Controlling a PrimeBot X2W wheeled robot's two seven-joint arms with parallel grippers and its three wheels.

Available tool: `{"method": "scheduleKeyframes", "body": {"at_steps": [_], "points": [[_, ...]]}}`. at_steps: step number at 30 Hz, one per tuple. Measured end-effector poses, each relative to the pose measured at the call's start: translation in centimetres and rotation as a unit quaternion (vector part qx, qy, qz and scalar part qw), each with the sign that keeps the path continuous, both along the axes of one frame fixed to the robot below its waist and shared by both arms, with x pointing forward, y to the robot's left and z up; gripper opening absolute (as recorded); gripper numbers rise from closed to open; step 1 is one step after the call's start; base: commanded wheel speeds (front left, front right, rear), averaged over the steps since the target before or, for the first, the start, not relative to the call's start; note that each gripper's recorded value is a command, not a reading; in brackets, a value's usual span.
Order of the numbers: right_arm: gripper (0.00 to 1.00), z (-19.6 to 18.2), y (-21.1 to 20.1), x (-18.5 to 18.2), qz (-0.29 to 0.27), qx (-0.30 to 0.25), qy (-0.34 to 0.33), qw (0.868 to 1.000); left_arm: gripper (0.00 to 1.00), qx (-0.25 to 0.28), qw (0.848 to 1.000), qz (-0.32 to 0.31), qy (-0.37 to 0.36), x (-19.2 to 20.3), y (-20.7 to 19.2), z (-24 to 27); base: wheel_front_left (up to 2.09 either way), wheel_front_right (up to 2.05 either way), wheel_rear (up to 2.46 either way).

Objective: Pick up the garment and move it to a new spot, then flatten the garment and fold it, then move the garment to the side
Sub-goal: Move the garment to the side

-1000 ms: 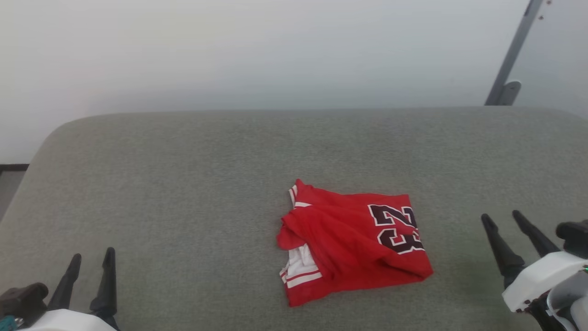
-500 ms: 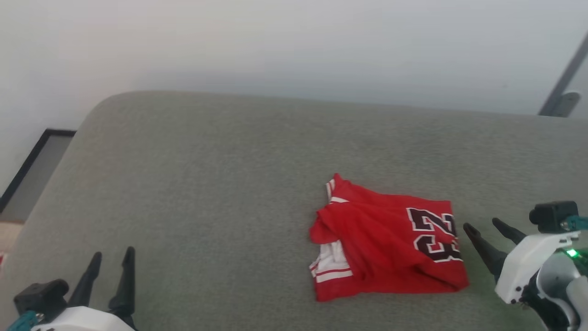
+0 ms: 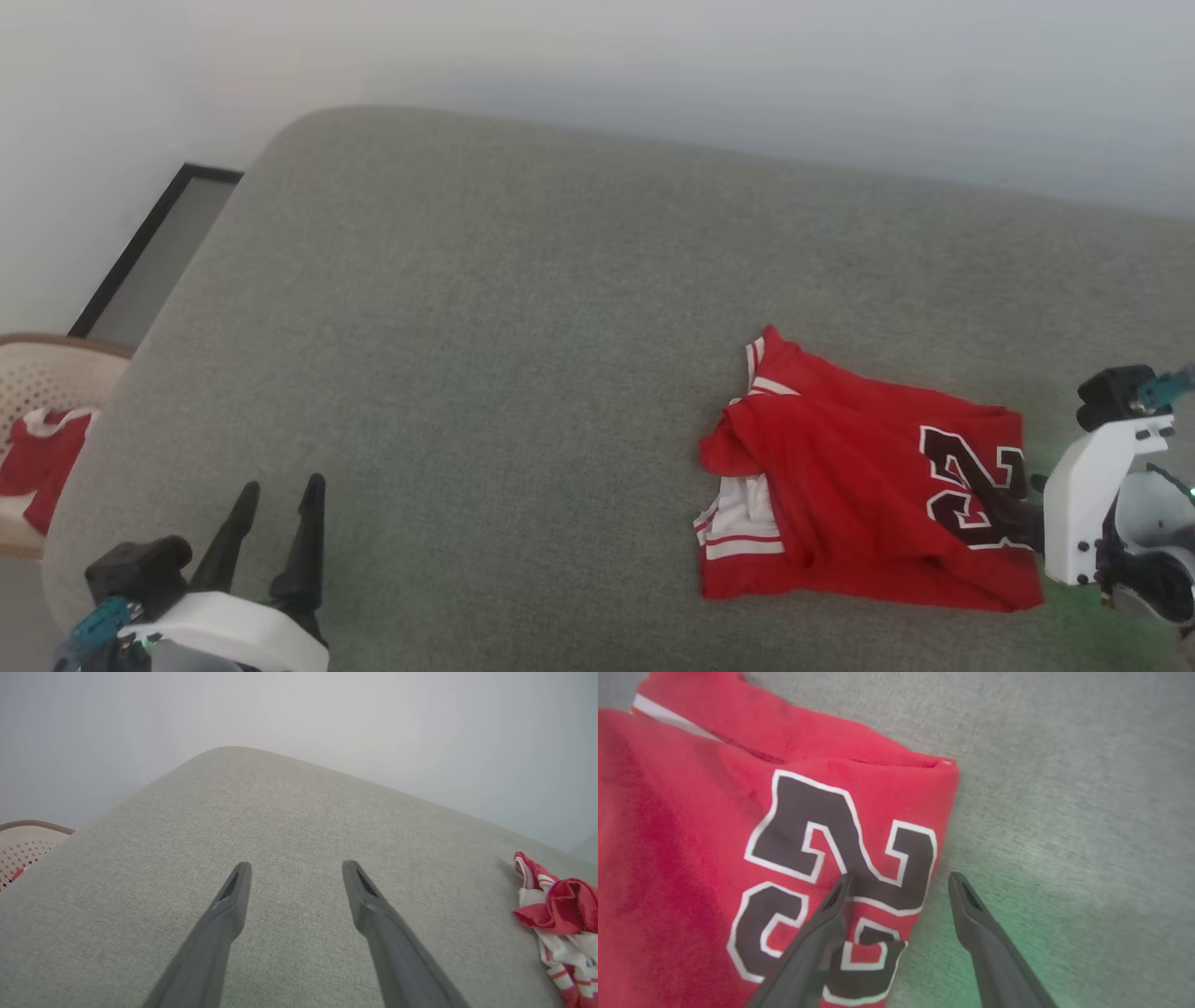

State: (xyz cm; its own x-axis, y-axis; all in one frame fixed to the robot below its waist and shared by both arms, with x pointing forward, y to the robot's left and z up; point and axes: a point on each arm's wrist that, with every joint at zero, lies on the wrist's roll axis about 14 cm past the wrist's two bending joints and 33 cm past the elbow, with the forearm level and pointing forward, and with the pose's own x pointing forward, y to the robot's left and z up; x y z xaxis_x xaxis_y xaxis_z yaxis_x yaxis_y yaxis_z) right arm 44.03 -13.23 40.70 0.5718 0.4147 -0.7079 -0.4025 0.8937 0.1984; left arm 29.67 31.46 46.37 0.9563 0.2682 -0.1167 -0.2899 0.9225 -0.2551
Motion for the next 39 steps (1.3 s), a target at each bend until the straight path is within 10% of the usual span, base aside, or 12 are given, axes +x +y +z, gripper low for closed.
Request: {"method": "scheduleKeyframes", "body": {"at_steps": [10, 11, 12, 25, 39], "points": [[0.95, -3.1, 1.2, -0.4, 0.031, -0.027, 0.126, 0.991, 1.0, -0.01, 1.0, 0.006, 0.019, 0.9, -0.4, -1.4, 0.0, 0.0, 0.0], [0.19, -3.1, 1.3, -0.4, 0.035, -0.028, 0.13, 0.991, 1.0, -0.012, 1.0, 0.005, 0.02, 1.0, -0.6, -1.6, 0.0, 0.0, 0.0], [0.0, -3.1, 1.4, -0.3, 0.034, -0.025, 0.132, 0.99, 1.0, -0.011, 1.0, 0.004, 0.022, 1.0, -0.6, -1.7, 0.0, 0.0, 0.0], [0.0, -0.8, 0.6, 0.9, 0.001, 0.01, 0.113, 0.994, 1.0, -0.003, 1.0, -0.024, 0.004, 3.6, -1.6, -0.9, 0.0, 0.0, 0.0], [0.0, 3.1, -8.9, 4.5, -0.098, -0.043, 0.038, 0.994, 1.0, 0.006, 0.995, -0.102, -0.023, 9.6, -6.1, 0.1, 0.0, 0.0, 0.0]]}}
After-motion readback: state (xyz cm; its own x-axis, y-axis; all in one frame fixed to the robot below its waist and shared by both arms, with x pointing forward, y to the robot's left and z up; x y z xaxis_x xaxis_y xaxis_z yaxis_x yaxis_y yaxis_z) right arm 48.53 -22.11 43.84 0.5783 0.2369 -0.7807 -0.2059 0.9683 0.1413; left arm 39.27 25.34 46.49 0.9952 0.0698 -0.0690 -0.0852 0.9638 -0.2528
